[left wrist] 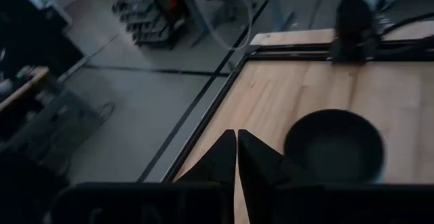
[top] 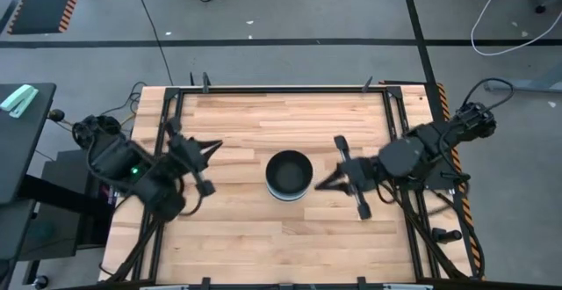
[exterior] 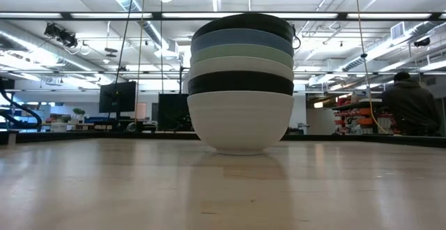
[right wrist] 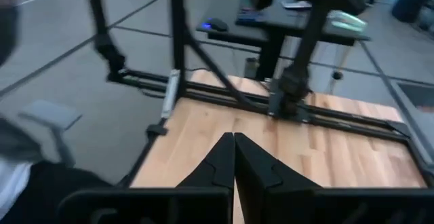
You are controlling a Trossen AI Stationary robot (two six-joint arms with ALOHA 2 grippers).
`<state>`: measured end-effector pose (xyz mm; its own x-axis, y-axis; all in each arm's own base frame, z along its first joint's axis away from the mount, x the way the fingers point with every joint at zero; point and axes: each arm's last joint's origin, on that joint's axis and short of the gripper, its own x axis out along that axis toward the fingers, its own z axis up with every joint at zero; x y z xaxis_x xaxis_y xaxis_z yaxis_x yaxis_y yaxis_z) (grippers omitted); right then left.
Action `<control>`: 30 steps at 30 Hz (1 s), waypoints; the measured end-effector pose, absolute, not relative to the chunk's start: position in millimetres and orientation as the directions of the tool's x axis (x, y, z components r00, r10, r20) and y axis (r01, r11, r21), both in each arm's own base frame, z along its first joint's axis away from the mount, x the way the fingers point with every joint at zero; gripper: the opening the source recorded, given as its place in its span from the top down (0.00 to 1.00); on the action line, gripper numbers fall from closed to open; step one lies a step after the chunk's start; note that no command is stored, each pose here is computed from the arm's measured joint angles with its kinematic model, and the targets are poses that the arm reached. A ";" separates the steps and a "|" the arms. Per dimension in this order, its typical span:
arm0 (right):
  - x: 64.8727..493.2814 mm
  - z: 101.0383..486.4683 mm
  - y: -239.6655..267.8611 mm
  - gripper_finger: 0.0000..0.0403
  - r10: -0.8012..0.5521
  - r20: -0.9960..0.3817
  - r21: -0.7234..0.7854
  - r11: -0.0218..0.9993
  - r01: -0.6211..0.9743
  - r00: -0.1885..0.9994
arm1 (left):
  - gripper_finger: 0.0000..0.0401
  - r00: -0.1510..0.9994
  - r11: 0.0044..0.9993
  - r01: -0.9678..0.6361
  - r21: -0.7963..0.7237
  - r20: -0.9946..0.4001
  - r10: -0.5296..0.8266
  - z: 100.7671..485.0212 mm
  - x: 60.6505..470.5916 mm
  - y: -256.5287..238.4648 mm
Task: Nest bowls inside each other
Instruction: Return to Home Position
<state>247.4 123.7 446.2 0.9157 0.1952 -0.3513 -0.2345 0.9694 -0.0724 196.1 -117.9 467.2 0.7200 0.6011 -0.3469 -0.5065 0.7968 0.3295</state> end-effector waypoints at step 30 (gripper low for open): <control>162.6 430.2 241.9 0.95 0.562 -0.357 0.022 0.804 -0.594 0.746 | 0.94 0.804 0.932 -0.281 0.230 -0.474 0.360 459.7 168.3 -160.3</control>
<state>162.6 241.9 430.2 0.7464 0.5617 -0.3569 -0.5944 0.8039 0.0220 168.3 -160.3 459.7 0.8039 0.3598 -0.4736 -0.2812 0.9316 0.2303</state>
